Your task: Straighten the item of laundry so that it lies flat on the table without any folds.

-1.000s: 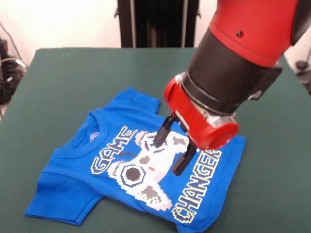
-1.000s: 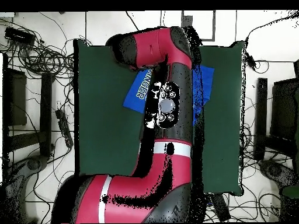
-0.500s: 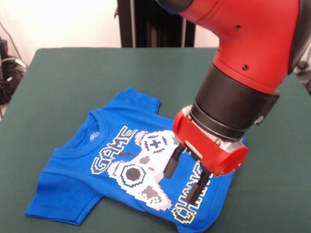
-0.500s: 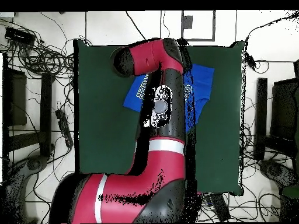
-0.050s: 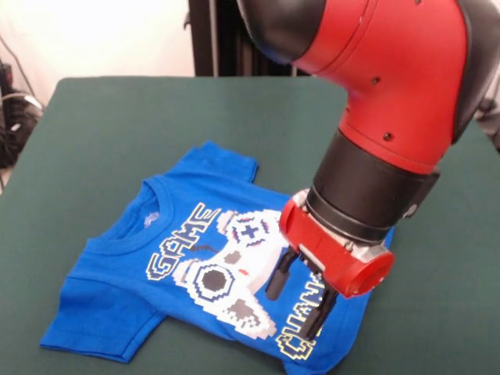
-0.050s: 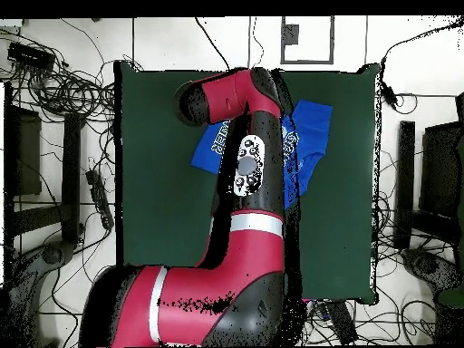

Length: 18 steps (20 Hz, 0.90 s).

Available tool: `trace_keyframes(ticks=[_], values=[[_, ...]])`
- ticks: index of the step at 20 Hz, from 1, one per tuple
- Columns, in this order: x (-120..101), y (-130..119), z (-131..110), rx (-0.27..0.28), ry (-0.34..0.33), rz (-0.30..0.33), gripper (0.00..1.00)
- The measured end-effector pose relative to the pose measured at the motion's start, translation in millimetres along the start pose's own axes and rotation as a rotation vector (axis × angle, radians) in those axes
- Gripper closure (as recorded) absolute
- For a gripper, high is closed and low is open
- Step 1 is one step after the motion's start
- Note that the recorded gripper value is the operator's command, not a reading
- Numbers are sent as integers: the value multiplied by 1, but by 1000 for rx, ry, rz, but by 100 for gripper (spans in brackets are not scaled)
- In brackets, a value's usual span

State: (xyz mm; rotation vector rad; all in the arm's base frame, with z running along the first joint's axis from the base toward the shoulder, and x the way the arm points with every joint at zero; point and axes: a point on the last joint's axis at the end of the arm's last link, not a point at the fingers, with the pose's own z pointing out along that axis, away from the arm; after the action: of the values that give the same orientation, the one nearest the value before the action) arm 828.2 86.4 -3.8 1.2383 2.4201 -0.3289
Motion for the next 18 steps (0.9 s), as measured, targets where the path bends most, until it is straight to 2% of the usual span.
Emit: trace_keyframes(ticks=[4, 10, 18], values=[[8, -5, 11, 14, 9, -7, 0], [31, -20, 45, 40, 29, -25, 0], [29, -16, 50, -4, 5, -29, 0]])
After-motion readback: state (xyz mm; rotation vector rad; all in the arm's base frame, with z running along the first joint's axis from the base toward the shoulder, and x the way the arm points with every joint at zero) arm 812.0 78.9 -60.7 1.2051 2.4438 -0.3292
